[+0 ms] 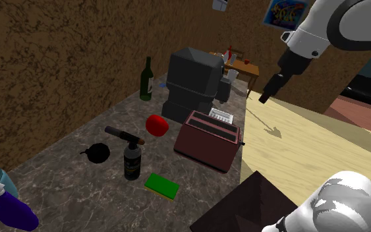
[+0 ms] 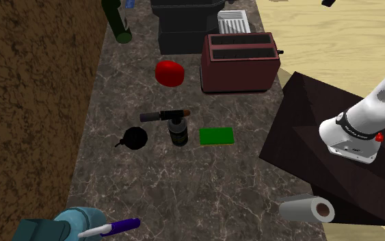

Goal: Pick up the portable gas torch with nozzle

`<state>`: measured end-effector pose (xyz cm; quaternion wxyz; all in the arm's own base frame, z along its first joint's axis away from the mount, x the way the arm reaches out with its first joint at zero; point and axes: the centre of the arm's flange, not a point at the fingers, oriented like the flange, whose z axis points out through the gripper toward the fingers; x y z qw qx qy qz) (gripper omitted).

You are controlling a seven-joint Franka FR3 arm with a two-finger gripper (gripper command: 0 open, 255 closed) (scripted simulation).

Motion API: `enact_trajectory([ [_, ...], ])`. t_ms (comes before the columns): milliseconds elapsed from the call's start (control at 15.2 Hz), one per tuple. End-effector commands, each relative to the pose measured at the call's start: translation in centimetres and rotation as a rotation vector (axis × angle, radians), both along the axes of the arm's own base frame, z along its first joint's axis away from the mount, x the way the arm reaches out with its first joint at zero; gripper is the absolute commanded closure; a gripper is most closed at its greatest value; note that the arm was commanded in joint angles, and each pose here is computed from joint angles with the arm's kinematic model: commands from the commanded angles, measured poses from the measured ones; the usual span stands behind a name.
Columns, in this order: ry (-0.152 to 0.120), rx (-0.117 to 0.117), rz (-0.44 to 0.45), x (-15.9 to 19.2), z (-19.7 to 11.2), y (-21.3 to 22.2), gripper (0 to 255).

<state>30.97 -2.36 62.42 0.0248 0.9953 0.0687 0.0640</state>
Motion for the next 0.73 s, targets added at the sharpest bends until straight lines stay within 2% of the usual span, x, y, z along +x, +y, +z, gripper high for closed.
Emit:
enact_trajectory([
  [0, 0.000, 0.000, 0.000, 0.0, 0.0, 0.0, 0],
  [660, 0.011, 0.027, 0.065, 7.2, -6.5, 8.5, 0],
])
